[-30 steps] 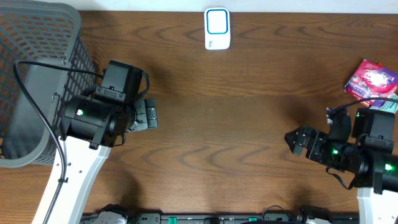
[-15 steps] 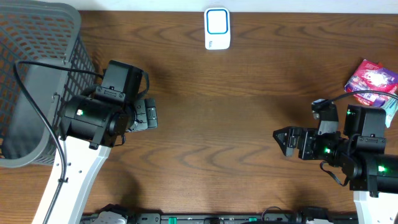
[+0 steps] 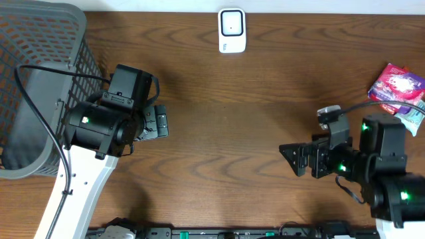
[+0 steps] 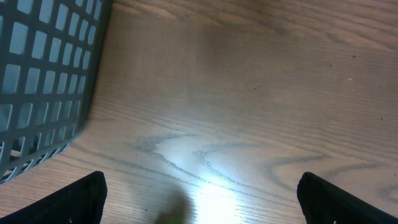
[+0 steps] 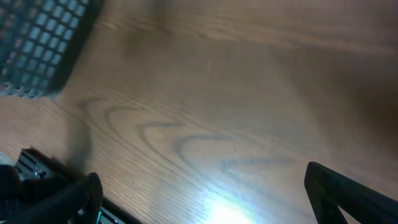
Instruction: Scan the item barcode
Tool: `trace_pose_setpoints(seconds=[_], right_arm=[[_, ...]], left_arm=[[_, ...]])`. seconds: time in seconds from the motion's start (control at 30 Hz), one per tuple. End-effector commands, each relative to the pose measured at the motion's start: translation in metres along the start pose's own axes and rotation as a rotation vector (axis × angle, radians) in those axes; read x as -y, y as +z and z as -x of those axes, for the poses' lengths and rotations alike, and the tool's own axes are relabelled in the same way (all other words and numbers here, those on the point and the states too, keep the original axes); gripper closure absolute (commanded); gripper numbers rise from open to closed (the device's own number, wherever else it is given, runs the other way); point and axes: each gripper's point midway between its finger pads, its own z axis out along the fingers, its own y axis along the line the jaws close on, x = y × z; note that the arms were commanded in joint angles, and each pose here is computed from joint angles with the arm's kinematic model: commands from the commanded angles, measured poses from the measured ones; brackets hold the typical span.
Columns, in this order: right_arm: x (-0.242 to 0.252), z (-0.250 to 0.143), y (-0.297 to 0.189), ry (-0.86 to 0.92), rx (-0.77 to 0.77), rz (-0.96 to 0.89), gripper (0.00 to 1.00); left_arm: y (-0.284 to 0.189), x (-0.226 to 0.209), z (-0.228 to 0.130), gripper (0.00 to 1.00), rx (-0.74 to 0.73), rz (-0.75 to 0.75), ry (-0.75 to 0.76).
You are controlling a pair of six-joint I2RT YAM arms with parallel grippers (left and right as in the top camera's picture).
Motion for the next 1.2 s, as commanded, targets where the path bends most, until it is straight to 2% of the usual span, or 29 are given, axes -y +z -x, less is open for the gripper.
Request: trace_pose_setpoints(seconds=[0.0,0.4,0.53,0.87,1.17], right_arm=[[-0.013,0.002,-0.008,-0.081,0.05,0.024,0.01],[-0.013,-0.015,-0.05,-0.196,0.279,-0.109,0.01],[-0.005,-0.019,-0.04,-0.215,0.326,-0.123,0.01],[0.01,-0.008,-0.006,-0.324,0.556,-0.101,0.01],[0.017,0.003,0.002,-0.398,0.734,-0.114,0.01]], left_arm=[[0.001,-0.002,-0.001,0.02,-0.004,0.007,-0.002],[0.001,-0.002,-0.001,0.02,-0.004,0.007,-0.002],[0.001,-0.002,-0.001,0.02,-0.004,0.007,-0.002],[0.001,-0.002,-0.001,0.02,-0.004,0.007,-0.002],[0.001,-0.002,-0.001,0.02,-0.004,0.007,-0.002]])
